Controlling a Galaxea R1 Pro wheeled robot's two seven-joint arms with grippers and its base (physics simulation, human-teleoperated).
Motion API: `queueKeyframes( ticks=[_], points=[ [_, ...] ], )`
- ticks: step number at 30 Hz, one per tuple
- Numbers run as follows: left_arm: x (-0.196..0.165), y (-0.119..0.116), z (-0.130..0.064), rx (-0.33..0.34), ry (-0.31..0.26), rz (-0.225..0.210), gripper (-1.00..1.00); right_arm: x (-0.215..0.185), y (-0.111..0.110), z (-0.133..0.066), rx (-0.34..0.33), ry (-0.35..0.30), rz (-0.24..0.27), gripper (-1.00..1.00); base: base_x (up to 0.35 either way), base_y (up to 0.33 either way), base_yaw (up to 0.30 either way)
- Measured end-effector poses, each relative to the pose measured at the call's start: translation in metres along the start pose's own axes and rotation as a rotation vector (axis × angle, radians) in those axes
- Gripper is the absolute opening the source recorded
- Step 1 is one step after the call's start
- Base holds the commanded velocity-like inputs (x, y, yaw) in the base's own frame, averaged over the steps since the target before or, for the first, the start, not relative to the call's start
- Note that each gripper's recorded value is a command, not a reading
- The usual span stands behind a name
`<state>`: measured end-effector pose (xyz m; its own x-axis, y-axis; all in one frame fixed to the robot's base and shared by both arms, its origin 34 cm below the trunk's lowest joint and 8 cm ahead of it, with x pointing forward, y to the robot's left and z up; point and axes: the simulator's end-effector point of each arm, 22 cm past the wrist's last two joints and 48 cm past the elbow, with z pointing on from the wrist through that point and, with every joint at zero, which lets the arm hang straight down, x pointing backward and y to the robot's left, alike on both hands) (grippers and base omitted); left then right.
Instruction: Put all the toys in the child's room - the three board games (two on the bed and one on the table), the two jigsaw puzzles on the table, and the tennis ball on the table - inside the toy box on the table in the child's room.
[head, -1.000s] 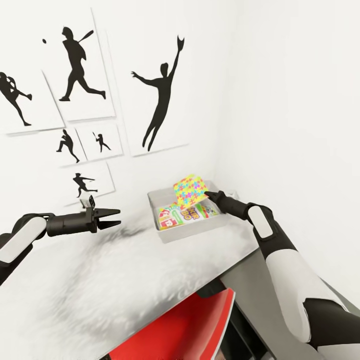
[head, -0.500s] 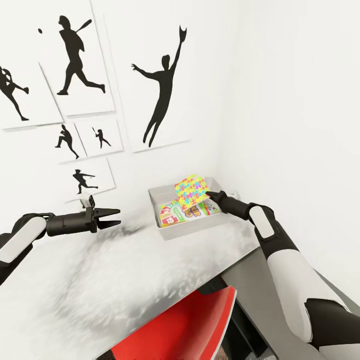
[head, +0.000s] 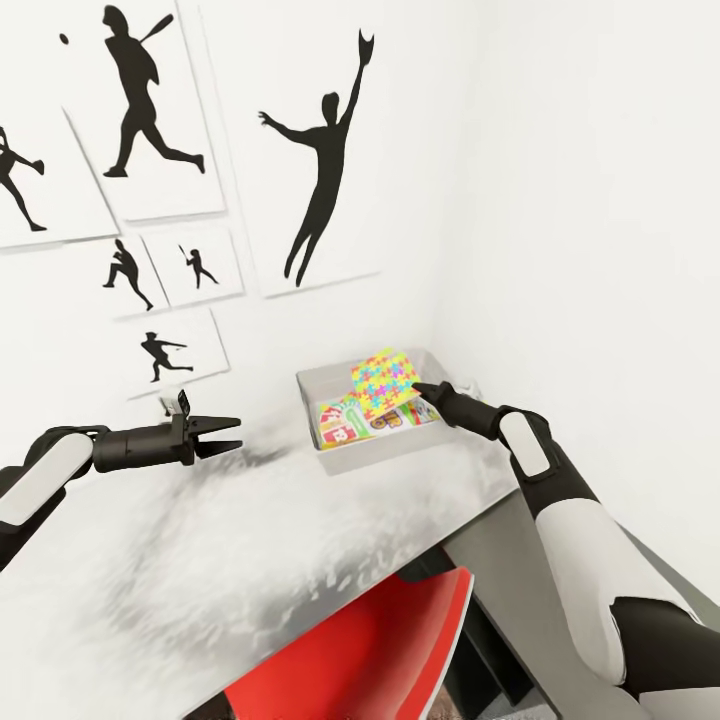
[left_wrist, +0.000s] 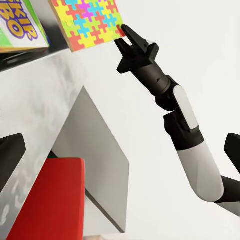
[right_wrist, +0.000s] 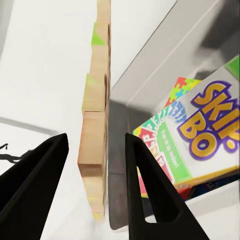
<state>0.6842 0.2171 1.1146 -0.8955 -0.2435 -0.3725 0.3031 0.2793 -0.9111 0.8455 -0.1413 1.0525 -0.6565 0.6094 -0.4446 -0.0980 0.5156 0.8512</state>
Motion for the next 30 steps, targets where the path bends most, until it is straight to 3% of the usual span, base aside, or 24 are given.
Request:
queueKeyframes(
  ticks=[12, 20, 30],
  points=[
    [0.002, 0.010, 0.004, -0.001, 0.005, -0.017, 1.00, 0.006, -0.012, 0.005, 0.012, 0.009, 0.010, -1.00, 0.000, 0.000, 0.000],
    [0.004, 0.017, 0.006, -0.004, 0.009, -0.030, 1.00, -0.002, -0.004, 0.006, -0.007, -0.007, -0.015, -1.00, 0.000, 0.000, 0.000],
    [0.006, 0.026, 0.009, -0.006, 0.014, -0.045, 1.00, 0.001, -0.014, 0.009, 0.004, -0.002, -0.008, -1.00, 0.000, 0.000, 0.000]
  ],
)
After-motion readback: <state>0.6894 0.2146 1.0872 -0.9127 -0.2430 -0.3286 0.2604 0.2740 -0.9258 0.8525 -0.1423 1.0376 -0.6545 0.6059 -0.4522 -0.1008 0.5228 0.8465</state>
